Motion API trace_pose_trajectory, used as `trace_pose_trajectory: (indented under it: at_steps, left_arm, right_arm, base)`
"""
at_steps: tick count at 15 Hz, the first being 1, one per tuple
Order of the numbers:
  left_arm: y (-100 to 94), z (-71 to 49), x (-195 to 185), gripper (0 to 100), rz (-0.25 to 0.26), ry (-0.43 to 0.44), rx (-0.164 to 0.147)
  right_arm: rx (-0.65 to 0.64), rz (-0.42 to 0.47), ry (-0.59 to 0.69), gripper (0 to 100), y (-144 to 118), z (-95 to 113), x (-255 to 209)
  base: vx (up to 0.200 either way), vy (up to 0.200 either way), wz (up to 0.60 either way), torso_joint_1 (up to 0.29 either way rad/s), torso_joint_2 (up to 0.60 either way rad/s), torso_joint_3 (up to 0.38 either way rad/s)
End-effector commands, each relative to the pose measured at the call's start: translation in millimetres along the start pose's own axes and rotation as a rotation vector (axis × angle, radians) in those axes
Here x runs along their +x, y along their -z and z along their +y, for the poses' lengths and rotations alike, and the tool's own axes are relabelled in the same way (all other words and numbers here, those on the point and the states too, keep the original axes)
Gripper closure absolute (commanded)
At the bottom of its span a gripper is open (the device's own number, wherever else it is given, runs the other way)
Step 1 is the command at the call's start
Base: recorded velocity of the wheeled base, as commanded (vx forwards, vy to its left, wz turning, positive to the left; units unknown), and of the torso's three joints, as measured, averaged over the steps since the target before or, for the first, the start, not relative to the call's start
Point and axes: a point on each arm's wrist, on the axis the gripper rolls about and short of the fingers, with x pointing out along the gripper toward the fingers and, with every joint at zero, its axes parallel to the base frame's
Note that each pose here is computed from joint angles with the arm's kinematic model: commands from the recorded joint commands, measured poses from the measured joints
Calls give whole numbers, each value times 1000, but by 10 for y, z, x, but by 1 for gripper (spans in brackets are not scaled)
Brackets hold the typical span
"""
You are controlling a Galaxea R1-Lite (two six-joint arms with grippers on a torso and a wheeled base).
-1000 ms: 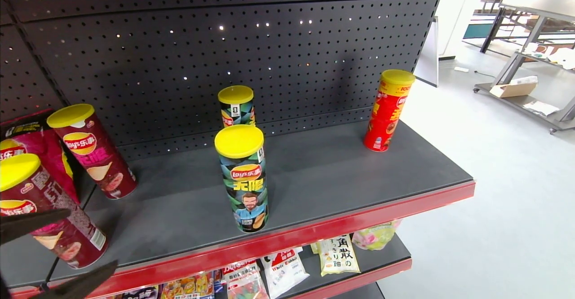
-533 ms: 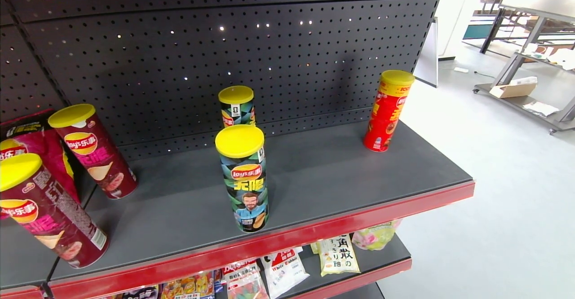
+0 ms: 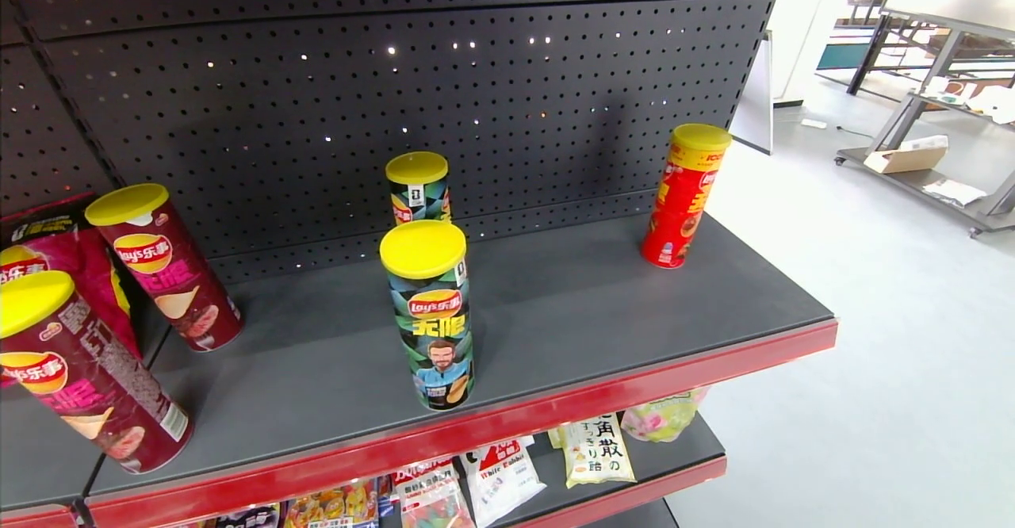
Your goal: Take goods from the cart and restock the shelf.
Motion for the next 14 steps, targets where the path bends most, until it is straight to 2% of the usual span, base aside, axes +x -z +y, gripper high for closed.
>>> trace_pose_trajectory:
  at_steps: [1,6,14]
  left_arm:
    - [95,10,-30,0,-16,1,-1]
    - [171,11,-9,0,-1,5,3]
    - [242,13,7,0,13,5,8]
  right_arm:
    - [0,0,-2,0,-2,0,1]
    - [-3,0,-2,0,-2,0,1]
    - [-2,-1,-2,0,-1,0,0]
  base:
    - [0,0,0,0,0,0]
    - [0,0,0,0,0,0]
    - [0,0,600,4,3,2]
